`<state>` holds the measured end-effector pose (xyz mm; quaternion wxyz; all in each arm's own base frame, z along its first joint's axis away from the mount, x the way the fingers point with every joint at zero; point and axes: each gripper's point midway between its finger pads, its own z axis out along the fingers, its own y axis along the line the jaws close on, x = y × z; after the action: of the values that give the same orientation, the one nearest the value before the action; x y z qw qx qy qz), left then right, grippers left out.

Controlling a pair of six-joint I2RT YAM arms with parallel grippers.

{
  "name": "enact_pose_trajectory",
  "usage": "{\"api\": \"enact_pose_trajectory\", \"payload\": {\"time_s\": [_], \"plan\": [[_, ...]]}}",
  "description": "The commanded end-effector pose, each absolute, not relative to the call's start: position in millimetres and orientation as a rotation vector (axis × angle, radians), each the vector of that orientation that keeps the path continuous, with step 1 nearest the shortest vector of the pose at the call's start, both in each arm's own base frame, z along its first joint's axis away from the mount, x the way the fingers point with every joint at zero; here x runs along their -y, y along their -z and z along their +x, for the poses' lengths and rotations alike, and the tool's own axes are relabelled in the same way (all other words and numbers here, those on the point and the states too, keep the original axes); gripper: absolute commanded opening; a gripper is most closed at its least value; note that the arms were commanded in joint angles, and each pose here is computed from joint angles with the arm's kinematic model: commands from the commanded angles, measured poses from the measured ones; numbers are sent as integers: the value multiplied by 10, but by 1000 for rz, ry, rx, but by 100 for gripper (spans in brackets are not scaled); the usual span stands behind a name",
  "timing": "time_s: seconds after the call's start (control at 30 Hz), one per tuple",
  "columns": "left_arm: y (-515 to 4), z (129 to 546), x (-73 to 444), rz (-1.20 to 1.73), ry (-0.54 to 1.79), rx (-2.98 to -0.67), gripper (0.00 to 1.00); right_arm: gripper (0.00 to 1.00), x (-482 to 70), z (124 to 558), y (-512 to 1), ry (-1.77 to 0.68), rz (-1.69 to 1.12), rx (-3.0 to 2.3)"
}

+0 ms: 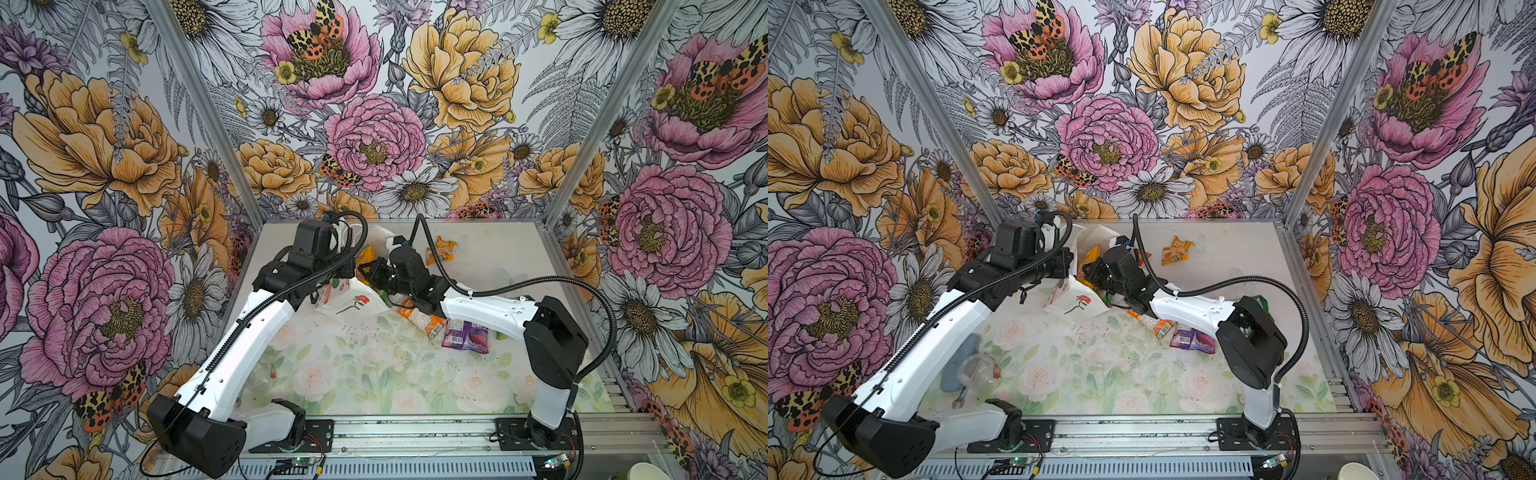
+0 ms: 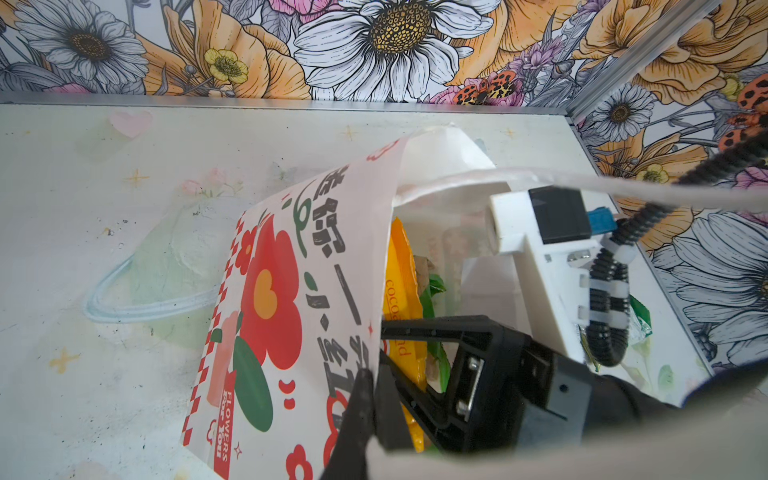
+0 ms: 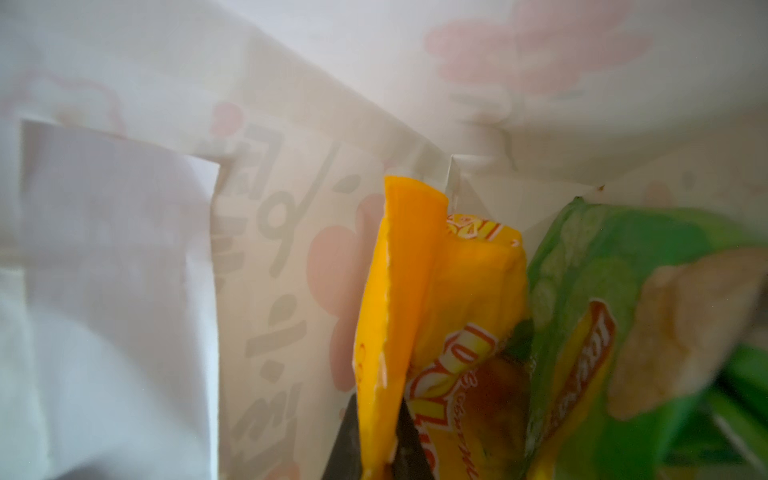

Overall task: Place the snacks into the paper bag
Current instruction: 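Lower the cocoaland bag into the paper bag and open the right gripper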

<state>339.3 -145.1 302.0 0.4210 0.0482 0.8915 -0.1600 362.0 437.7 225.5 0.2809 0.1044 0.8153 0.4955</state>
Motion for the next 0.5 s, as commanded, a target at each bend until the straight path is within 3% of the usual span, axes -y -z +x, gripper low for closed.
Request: {"api": "enact_pose_trajectory", "payload": {"time_s": [0.0, 0.47], "plan": [[-3160, 3395, 1467, 113, 441, -2178, 0, 0, -4516, 3658, -2908, -1434, 224, -1991], [-3253, 3317, 1585, 174, 494, -2143, 0, 0, -4841, 3662, -2662, -1476, 179, -2077]]}}
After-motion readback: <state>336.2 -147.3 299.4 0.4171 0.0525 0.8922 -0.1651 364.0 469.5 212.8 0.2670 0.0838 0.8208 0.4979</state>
